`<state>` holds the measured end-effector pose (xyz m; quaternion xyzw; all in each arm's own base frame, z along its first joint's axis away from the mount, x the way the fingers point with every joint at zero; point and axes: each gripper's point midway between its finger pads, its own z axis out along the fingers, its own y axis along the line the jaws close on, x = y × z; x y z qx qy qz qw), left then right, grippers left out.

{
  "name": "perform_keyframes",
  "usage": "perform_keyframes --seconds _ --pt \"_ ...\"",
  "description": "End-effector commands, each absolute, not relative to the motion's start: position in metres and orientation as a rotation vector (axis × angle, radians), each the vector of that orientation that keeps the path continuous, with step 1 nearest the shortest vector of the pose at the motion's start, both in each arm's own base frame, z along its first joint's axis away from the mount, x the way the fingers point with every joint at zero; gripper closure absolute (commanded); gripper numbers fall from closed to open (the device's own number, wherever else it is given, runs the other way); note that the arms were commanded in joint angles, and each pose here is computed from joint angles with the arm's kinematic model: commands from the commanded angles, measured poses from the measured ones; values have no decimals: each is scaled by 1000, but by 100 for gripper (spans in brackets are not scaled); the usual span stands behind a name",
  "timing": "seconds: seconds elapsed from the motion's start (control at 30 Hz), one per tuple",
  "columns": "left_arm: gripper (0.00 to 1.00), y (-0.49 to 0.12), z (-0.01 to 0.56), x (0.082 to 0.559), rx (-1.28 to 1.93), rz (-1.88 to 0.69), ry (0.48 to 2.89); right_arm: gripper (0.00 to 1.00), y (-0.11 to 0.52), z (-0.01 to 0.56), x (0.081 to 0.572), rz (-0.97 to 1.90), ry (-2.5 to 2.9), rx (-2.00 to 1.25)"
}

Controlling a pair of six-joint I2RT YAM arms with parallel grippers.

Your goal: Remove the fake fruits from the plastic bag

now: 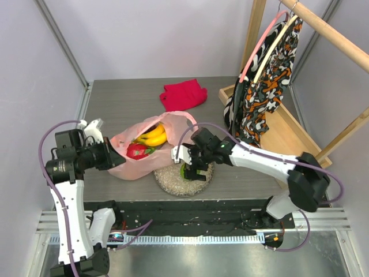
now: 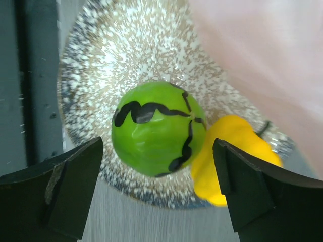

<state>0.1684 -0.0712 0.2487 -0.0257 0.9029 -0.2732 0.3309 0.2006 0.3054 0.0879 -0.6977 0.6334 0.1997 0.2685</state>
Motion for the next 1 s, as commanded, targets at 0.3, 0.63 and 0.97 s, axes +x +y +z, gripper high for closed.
perform_keyframes --seconds 0.3,0.63,0.97 --pt "100 -94 233 136 -14 -865 2358 21 384 250 235 640 1357 -1636" --pt "100 -101 241 126 48 -885 2309 57 446 197 297 417 1388 -1669" --pt "100 -102 243 125 61 -890 2301 35 449 166 313 223 1306 -1682"
